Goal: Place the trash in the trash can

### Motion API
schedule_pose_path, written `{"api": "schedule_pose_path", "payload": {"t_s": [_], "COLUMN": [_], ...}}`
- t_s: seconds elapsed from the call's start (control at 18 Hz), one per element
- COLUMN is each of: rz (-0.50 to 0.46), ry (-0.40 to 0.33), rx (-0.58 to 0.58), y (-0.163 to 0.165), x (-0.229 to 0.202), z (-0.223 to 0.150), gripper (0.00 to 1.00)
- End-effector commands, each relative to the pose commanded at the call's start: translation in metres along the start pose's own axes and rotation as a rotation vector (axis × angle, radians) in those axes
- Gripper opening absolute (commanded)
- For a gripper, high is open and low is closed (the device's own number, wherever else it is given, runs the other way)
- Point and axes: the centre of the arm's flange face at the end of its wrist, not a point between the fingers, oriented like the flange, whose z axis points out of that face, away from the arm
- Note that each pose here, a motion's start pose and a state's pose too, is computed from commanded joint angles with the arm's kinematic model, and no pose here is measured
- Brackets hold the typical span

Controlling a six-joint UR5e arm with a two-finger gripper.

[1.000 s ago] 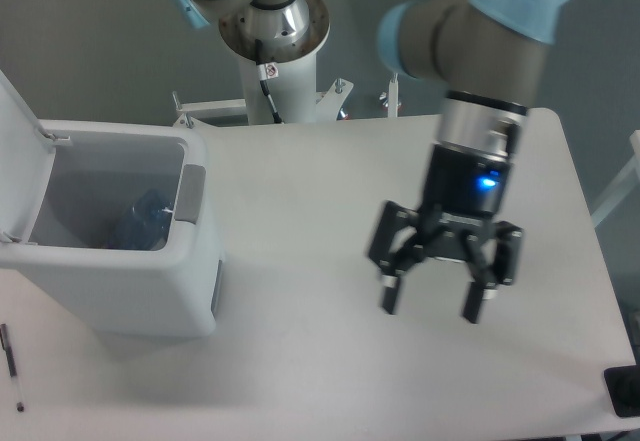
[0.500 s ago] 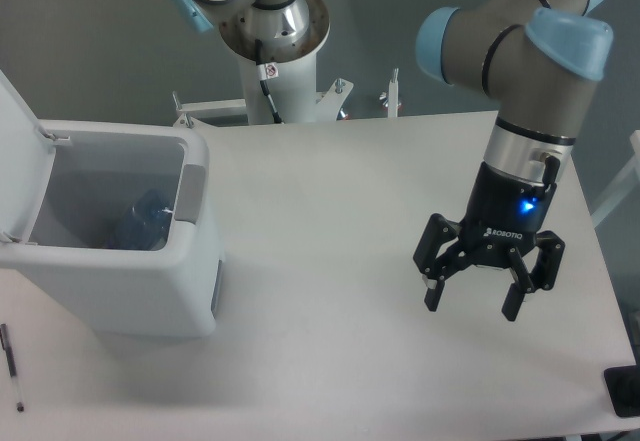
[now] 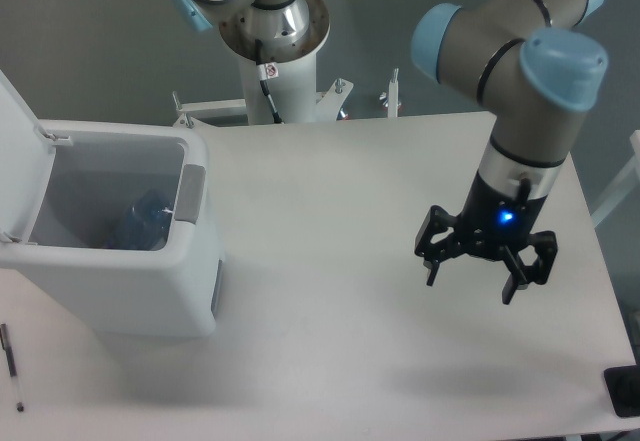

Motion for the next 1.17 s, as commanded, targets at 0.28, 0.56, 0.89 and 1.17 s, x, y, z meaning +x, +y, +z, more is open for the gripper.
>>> {"api": "schedule_pose_path", "payload": {"t_s": [0.28, 0.56, 0.89, 1.17], "rz": [0.096, 0.238, 0.238, 0.237], "ry": [-0.019, -0.063, -0.058, -0.050], "rx": [-0.085, -0.171, -0.167, -0.169], "y": [0.010, 0.001, 0.002, 0.003], "x": [0.005, 0.020, 0.022, 0.024], "z": [0.011, 0.012, 0.014, 0.017], "gripper": [1.00, 1.00, 1.00, 1.00]}}
